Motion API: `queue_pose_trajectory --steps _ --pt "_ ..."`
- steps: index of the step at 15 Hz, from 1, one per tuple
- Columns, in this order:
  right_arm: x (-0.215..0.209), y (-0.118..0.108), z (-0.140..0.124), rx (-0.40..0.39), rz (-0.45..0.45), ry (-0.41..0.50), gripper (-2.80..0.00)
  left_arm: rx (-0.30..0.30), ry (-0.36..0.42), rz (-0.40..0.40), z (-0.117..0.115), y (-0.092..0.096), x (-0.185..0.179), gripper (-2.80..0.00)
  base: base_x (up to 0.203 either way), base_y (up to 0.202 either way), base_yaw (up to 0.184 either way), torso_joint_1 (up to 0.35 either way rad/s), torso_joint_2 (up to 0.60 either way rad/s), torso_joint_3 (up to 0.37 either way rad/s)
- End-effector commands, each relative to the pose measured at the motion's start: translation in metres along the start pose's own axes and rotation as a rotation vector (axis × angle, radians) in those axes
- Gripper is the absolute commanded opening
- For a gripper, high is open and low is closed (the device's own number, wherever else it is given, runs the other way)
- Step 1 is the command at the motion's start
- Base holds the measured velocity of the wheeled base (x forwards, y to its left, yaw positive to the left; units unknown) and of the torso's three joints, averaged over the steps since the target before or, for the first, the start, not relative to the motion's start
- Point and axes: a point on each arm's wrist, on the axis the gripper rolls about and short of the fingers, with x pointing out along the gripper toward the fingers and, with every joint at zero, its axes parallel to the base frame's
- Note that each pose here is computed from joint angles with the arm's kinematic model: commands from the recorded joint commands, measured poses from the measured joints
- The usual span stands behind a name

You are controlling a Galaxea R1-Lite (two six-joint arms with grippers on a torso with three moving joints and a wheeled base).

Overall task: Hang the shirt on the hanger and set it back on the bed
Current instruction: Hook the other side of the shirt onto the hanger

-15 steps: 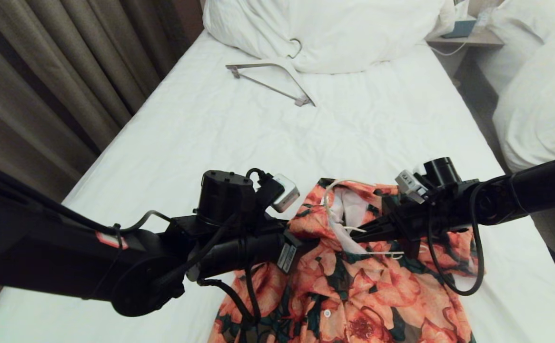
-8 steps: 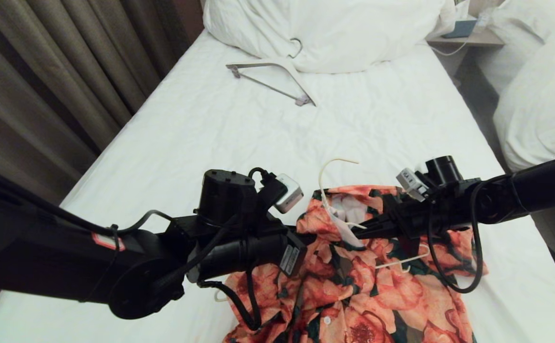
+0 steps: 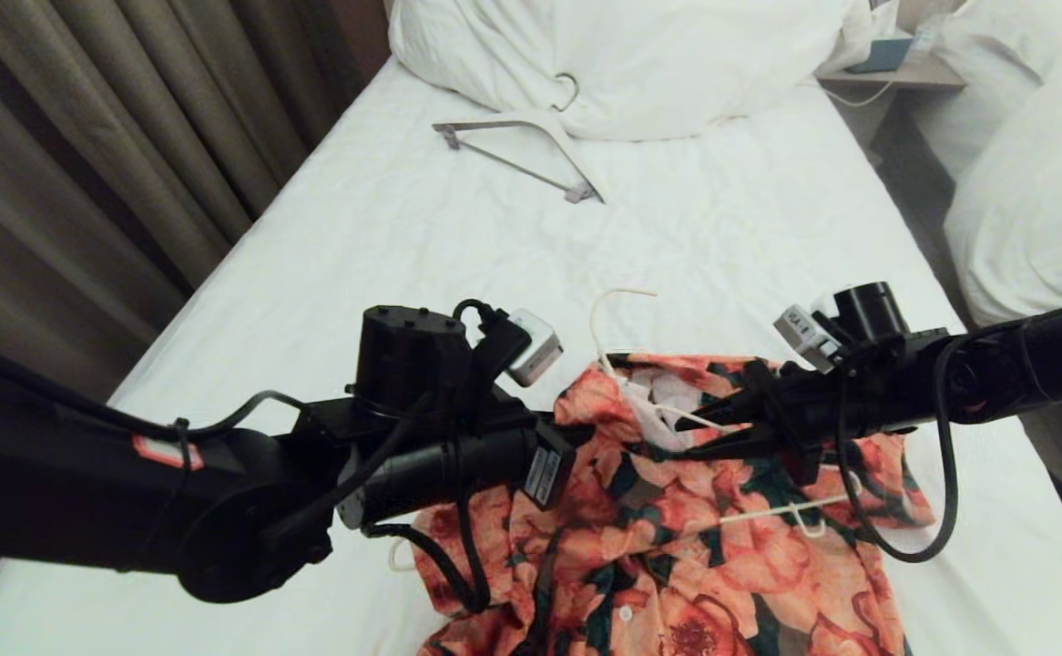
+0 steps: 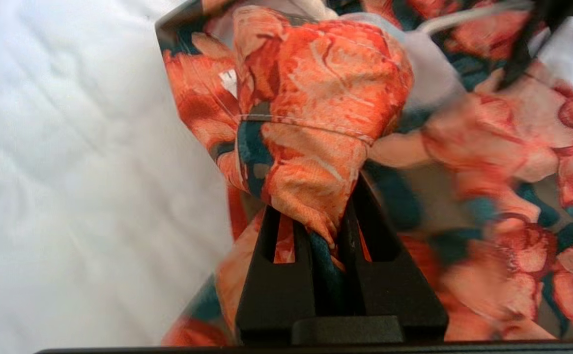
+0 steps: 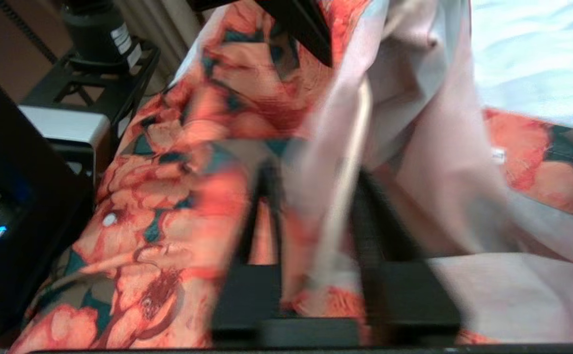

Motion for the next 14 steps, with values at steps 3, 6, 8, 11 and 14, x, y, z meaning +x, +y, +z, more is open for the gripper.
queue_pose_trajectory --steps 3,6,8,11,14 --pt "-0.014 0.022 0.032 0.071 -0.006 -0.004 0.0 0.002 -0.062 0.002 0.015 0.0 -0.017 -2.8 0.0 0.0 0.0 0.0 0.0 0.0" --pt "-0.045 0.046 0.076 0.245 -0.078 -0.025 0.0 -0.043 -0.103 0.0 0.025 -0.002 -0.027 -2.8 0.0 0.0 0.0 0.0 0.0 0.0" --pt "-0.074 0.055 0.099 0.414 -0.167 -0.058 0.0 -0.066 -0.13 0.002 0.031 -0.002 -0.035 -2.8 0.0 0.0 0.0 0.0 0.0 0.0" --pt "-0.112 0.06 0.123 0.639 -0.291 -0.123 0.0 -0.067 -0.17 0.033 0.04 -0.002 -0.047 -2.8 0.0 0.0 0.0 0.0 0.0 0.0" --pt "-0.111 0.068 0.134 0.684 -0.345 -0.125 0.0 -0.066 -0.192 0.091 0.047 -0.007 -0.051 -2.8 0.0 0.0 0.0 0.0 0.0 0.0"
